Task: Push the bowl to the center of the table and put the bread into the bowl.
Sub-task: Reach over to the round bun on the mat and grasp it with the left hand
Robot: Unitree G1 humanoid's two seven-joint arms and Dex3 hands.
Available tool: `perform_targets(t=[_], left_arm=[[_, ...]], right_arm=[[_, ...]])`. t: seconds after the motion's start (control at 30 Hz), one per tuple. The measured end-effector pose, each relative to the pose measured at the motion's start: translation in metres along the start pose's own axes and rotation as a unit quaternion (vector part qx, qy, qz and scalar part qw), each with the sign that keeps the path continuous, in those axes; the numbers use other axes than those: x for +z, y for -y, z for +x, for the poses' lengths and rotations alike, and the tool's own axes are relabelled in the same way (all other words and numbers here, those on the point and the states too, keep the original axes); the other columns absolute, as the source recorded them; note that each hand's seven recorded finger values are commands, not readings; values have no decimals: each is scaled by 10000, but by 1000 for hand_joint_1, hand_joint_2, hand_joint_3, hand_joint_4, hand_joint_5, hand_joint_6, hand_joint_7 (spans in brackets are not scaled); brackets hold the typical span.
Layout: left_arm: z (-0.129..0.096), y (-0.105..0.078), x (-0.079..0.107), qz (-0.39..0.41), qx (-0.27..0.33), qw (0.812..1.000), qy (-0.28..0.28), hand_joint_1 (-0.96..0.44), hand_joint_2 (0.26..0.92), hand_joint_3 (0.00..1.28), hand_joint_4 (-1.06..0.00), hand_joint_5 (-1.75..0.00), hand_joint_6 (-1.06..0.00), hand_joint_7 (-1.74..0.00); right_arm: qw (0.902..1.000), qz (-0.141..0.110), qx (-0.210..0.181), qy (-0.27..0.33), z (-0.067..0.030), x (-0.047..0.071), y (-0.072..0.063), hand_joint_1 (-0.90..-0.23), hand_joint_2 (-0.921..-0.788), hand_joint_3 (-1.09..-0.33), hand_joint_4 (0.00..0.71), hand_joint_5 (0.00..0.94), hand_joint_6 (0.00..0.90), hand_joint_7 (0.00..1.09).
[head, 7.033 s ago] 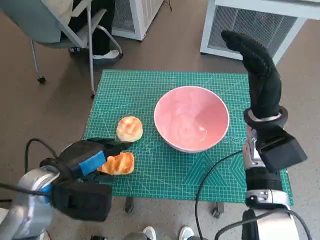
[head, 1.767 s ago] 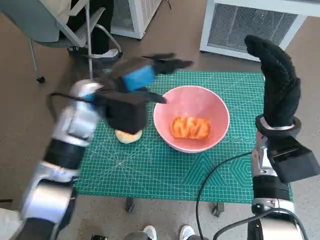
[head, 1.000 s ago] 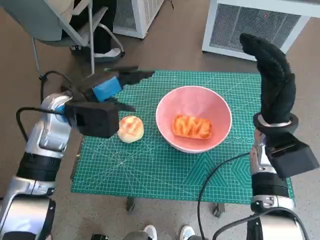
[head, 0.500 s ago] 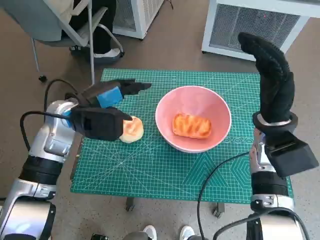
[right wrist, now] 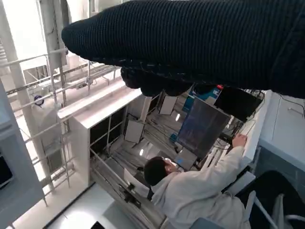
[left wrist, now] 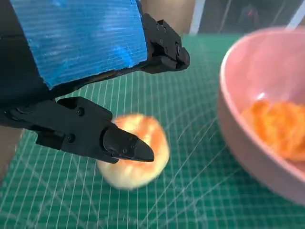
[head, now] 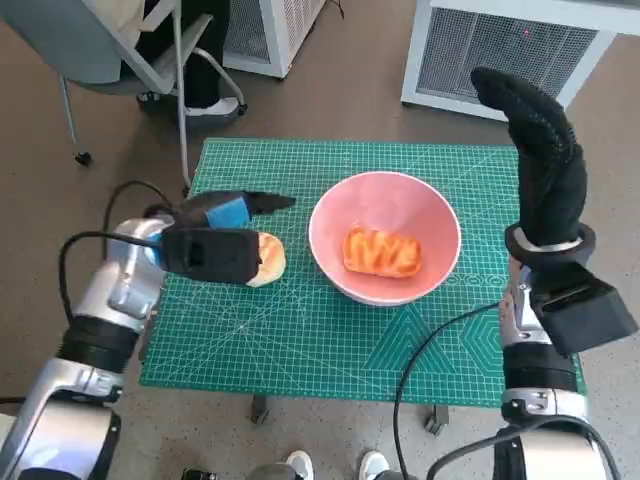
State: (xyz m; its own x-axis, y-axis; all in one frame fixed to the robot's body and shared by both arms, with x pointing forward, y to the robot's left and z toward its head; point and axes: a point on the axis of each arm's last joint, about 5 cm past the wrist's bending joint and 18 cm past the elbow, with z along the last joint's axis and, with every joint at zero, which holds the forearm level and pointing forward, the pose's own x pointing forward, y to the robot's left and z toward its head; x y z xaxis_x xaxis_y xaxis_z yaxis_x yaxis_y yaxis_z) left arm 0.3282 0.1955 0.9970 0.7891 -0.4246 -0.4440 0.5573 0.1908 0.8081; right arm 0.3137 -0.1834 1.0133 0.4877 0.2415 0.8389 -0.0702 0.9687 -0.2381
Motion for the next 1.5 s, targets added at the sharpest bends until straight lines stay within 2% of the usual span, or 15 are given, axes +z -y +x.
perform_targets(t=[0.33, 0.5, 0.57, 0.63, 0.73, 0.8, 0.83, 0.9, 0.93, 0.97, 1.0, 1.1, 1.17, 1.27, 1.5], left_arm=[[108, 109, -51, -98, -657, 9960, -605, -238, 893, 2, -152, 0, -306, 0], [188, 149, -34, -211, -756, 9943, -721, -213, 889, 0, -146, -1, -313, -4], [212, 166, -29, -240, -716, 9944, -734, -193, 886, 0, -168, -11, -347, -19], [235, 191, -32, -268, -630, 9948, -758, -167, 884, 0, -207, -20, -392, -34], [267, 247, -47, -291, -456, 9957, -757, -128, 893, 3, -325, -28, -460, -41], [281, 274, -54, -285, -344, 9963, -732, -90, 907, 9, -455, -44, -537, -54], [287, 286, -58, -280, -291, 9966, -721, -82, 910, 9, -484, -43, -555, -56], [295, 304, -65, -258, -150, 9971, -698, -38, 916, 30, -630, -79, -669, -103], [297, 311, -69, -247, -78, 9973, -681, -32, 917, 33, -650, -84, -685, -109], [297, 316, -73, -241, -23, 9975, -670, -147, 919, 92, -705, -139, -632, -563], [298, 320, -78, -232, 42, 9976, -655, -94, 919, 125, -654, -527, -578, -861], [298, 333, -91, -212, 227, 9976, -618, -30, 920, 160, -613, -1018, -506, -1180], [297, 336, -96, -204, 338, 9974, -597, -15, 921, 165, -613, -1149, -488, -1233], [297, 328, -98, -190, 451, 9972, -561, -4, 921, 164, -622, -1242, -480, -1257], [279, 298, -108, -261, 545, 9972, -440, 2, 921, 162, -622, -1296, -488, -1248]], right_arm=[[10000, 9, -30, 11, -1, 2, 12, -622, -921, -777, 303, 1, 65, 566], [10000, 11, -27, 12, 0, 2, 10, -618, -921, -778, 304, 1, 65, 566], [10000, 11, -26, 11, 0, 2, 10, -619, -921, -778, 304, 1, 65, 567], [10000, 10, -24, 11, 0, 2, 10, -621, -921, -778, 304, 1, 65, 567], [10000, 10, -20, 10, 0, 2, 9, -623, -921, -778, 304, 1, 65, 567], [10000, 8, -16, 11, 1, 2, 8, -625, -921, -778, 304, 1, 64, 568], [10000, 8, -15, 10, 1, 2, 8, -625, -921, -778, 304, 1, 64, 568], [10000, 6, -11, 12, 1, 3, 7, -626, -921, -777, 304, 1, 64, 568], [10000, 6, -10, 13, 2, 3, 7, -626, -921, -777, 304, 1, 64, 568], [10000, 6, -9, 12, 2, 3, 7, -627, -921, -777, 304, 1, 64, 568], [10000, 5, -7, 13, 2, 3, 6, -629, -921, -777, 304, 1, 64, 568], [10000, 6, -6, 13, 2, 3, 6, -633, -921, -776, 304, 1, 64, 569], [10000, 7, -6, 13, 2, 3, 6, -636, -921, -776, 303, 1, 63, 569], [10000, 7, -4, 14, 3, 4, 5, -638, -921, -777, 303, 0, 62, 571], [10000, 17, -1, 26, 7, 6, 1, -628, -921, -779, 303, 0, 59, 575]])
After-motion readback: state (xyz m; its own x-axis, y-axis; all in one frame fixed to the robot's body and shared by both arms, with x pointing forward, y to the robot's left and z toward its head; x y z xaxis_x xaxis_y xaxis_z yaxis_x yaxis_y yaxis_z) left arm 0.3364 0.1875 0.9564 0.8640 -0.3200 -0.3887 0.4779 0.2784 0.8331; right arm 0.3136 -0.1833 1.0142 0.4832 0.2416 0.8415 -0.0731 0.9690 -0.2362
